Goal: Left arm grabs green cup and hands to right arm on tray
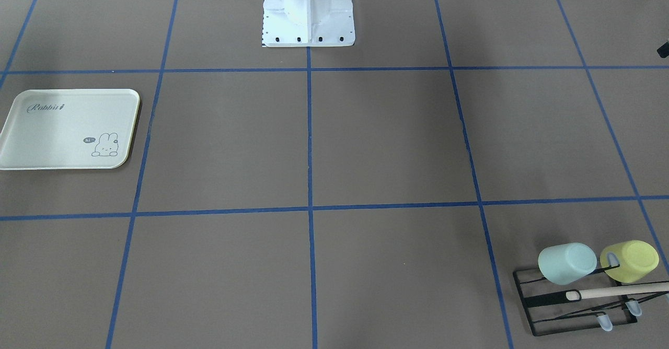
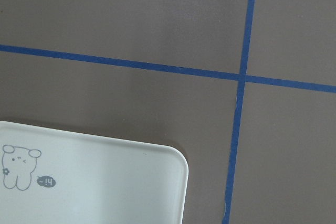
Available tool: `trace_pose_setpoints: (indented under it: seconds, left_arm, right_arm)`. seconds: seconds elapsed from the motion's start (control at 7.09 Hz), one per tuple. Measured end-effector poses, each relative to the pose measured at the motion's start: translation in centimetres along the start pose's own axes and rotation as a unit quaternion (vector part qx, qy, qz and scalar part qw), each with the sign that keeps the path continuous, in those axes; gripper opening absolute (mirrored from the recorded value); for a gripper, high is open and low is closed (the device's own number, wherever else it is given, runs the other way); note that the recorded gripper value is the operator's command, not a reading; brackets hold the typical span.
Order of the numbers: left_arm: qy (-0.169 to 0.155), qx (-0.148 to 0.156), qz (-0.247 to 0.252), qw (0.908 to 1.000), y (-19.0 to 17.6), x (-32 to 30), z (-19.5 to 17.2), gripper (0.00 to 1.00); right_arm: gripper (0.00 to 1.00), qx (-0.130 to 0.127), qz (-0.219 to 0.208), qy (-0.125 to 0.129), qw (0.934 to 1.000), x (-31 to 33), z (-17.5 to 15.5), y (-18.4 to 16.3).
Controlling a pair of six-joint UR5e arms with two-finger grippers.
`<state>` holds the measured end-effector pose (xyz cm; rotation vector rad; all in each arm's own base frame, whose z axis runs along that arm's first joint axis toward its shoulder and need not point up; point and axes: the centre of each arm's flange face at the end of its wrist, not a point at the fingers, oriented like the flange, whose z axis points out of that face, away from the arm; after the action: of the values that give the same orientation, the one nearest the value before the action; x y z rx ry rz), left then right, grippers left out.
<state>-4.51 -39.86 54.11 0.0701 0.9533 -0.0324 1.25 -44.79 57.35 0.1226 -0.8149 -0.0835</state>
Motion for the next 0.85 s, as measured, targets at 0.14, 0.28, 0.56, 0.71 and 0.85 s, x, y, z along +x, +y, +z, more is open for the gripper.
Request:
trace_pose_setpoints:
  seconds: [0.14,0.28,0.56,0.71,0.85]
  left_arm:
    - [0.004,-0.003,0.018,0.9998,-1.1,1.5,0.4,0.99]
    - [0.006,-0.007,0.039,0.9992,-2.4,3.4,0.8,0.99]
    - [0.009,-0.009,0.068,0.9976,-5.1,6.1,1.5,1.0]
    - [0.012,-0.012,0.071,0.9974,-6.3,7.6,2.1,1.0]
    - [0.014,-0.01,0.059,0.9981,-7.9,9.8,2.5,1.0]
  right_arm:
    - [1.0,-0.001,0.0,-0.006,1.0,-0.1,0.1,0.0]
    - [1.0,-0.002,-0.001,-0.011,0.9999,-0.2,0.1,0.0]
    - [1.0,-0.002,-0.015,-0.008,0.9999,-0.9,0.3,-0.8]
    - [1.0,-0.003,-0.02,-0.006,0.9998,-1.2,0.5,-1.0]
    - [1.0,-0.003,-0.027,-0.006,0.9996,-1.6,0.9,-1.2]
